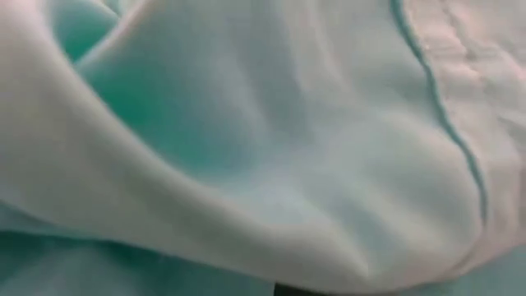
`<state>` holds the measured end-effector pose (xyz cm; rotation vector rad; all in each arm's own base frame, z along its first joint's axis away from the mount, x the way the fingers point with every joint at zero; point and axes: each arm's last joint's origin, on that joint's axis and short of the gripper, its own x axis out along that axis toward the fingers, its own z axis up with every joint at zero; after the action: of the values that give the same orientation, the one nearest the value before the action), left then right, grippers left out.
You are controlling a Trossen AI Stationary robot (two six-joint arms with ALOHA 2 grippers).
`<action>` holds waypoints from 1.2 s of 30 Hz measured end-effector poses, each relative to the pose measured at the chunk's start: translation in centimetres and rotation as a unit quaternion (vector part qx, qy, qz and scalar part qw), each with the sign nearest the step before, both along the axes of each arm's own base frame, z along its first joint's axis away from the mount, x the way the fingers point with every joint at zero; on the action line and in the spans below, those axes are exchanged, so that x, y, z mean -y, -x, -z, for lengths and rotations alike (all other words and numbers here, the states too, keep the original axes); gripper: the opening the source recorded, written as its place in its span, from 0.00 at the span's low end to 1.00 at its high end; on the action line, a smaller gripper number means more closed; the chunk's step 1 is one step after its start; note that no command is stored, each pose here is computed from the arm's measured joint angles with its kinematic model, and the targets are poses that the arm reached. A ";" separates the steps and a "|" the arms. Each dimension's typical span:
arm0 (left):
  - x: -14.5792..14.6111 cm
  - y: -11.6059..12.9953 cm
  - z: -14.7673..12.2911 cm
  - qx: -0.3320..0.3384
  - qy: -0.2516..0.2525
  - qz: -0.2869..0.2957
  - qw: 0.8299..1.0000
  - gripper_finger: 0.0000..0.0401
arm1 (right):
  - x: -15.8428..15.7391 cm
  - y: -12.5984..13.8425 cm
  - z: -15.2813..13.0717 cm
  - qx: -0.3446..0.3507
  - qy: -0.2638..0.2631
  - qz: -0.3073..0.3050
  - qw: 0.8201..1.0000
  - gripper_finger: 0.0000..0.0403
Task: Fold Laundry from Bin
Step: Fold the sky blue shorts
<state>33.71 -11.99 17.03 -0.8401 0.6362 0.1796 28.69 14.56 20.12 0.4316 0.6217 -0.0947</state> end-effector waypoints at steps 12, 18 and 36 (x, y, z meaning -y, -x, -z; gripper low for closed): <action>0.1 0.1 0.1 -0.006 0.007 -0.007 1.000 0.00 | -1.4 -2.5 5.9 -0.035 -0.037 0.012 0.999 0.04; 0.3 -0.2 0.9 -0.010 0.026 -0.008 1.000 0.00 | 0.2 -5.6 3.9 0.015 -0.004 0.007 1.000 0.04; -1.6 2.6 -14.6 0.160 -0.104 -0.020 0.981 0.00 | 3.5 -6.5 -13.6 0.128 0.175 -0.016 0.976 0.04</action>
<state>31.16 -10.38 31.65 -0.6604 0.2931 0.1414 35.16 11.03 33.68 0.0888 0.3467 -0.1137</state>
